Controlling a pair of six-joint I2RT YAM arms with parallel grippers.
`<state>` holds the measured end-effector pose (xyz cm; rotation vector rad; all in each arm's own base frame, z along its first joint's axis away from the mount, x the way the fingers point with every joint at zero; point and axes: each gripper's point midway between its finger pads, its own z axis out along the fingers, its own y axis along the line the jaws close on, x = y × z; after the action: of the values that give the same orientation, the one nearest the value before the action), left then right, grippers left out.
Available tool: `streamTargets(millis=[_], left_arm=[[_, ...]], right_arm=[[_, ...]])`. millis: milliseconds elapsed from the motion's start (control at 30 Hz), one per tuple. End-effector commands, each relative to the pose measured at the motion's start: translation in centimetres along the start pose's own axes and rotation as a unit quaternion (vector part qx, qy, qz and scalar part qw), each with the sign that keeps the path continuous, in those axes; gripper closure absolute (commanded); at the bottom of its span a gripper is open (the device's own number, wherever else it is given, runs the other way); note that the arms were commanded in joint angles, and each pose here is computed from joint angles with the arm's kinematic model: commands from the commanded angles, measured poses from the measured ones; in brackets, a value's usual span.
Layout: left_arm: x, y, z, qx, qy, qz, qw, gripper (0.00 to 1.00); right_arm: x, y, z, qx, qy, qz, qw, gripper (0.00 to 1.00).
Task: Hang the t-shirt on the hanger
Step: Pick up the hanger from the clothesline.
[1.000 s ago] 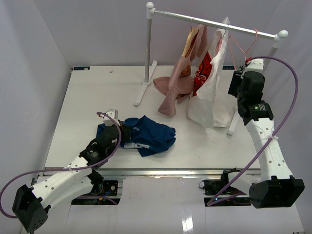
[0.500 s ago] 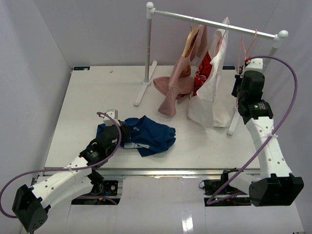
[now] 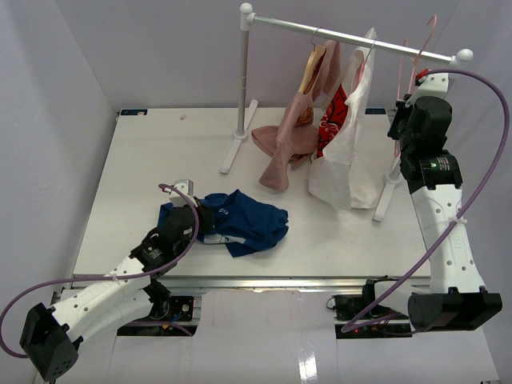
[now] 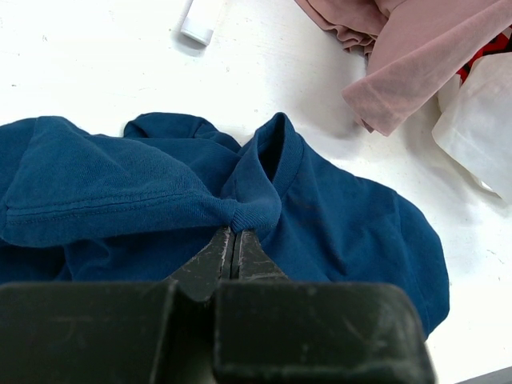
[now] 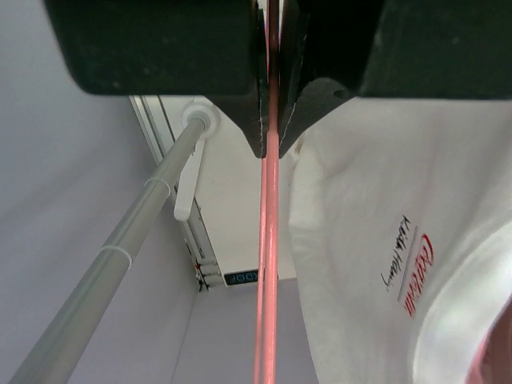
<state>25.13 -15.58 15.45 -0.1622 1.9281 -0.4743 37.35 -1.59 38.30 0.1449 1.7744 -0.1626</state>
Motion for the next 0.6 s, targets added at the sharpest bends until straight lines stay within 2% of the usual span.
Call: streamTargets(millis=[0,200,367,567], left_arm=[[-1.1,-0.8,-0.3,0.013,-0.016,-0.006,1.000,1.00],[-1.0,-0.5,-0.2,0.008,-0.018,-0.007,1.000,1.00],[-1.1,-0.6,-0.2,0.008,-0.018,-0.007,1.000,1.00],[-1.0,-0.4,-0.2,0.005,-0.018,-0.007,1.000,1.00]], right_arm=[[-3.1,-0.3,-2.0,-0.009,-0.038,0.013,0.999,0.92],[-1.2,-1.1,-5.2,-0.006,-0.006,0.021,1.000,0.92],[-1.3,-2.1,-9.5,-0.007,-0.024,0.049,0.998,0.92],[-2.9,-1.2,-13.5,-0.060,-0.046,0.068,0.995,0.92]])
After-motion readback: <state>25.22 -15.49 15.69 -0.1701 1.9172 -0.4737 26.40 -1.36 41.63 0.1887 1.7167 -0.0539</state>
